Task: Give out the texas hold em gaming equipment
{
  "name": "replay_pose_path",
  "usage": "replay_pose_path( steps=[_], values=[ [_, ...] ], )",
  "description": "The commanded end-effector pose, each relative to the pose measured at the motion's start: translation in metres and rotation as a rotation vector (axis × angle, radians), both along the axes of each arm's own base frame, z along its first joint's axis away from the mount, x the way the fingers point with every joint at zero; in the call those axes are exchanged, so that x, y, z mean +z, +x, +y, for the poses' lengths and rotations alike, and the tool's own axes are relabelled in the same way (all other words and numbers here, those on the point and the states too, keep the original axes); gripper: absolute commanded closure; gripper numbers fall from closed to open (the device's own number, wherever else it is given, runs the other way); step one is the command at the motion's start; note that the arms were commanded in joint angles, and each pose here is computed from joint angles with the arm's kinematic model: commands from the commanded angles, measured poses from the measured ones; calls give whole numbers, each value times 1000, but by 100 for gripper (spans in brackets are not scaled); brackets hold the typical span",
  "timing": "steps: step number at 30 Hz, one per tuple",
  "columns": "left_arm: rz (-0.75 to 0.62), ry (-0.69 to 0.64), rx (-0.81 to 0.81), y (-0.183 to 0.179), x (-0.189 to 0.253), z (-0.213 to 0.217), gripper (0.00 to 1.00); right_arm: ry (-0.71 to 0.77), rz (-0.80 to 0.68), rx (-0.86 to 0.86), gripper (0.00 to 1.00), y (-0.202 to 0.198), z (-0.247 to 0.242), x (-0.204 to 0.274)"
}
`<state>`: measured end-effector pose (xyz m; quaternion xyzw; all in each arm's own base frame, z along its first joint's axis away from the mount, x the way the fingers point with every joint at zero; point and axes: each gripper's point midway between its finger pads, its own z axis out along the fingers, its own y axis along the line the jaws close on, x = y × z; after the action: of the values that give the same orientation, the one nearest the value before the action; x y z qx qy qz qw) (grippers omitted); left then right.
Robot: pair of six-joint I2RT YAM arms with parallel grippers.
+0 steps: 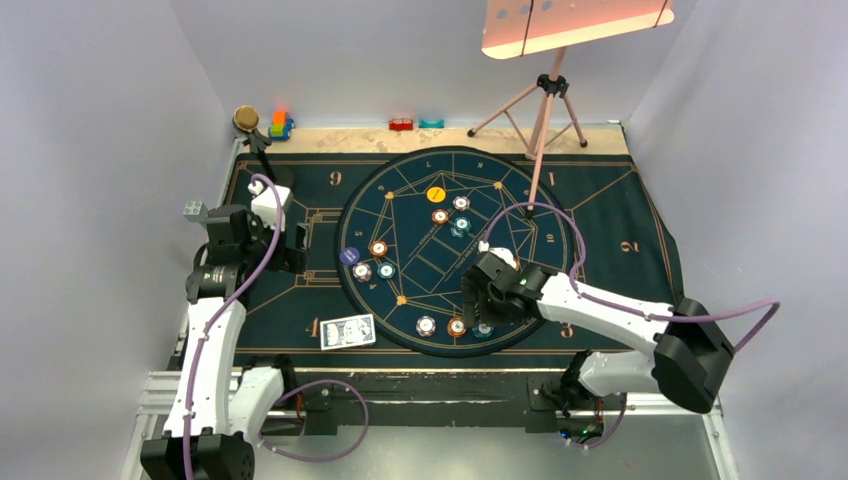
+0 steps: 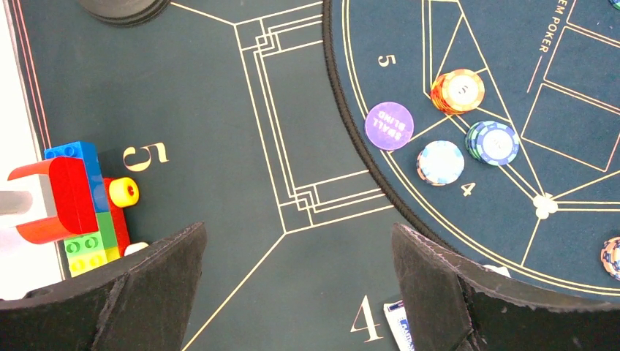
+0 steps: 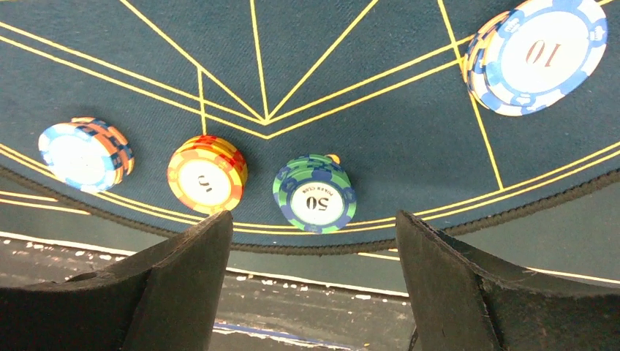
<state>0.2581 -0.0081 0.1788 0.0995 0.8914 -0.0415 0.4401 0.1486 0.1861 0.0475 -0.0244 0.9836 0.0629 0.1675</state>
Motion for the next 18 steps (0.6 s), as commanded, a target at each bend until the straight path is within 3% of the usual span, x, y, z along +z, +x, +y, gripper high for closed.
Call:
replay_pose_path(
  steps=[1,18],
  values=[
    [-45,-1,-15,4,7,-1,0,-7,-28,-35,16,-1,-9,7],
    [-49,-3,-16,3,9,-1,0,-68,17,-14,26,-5,-12,-28]
  ],
)
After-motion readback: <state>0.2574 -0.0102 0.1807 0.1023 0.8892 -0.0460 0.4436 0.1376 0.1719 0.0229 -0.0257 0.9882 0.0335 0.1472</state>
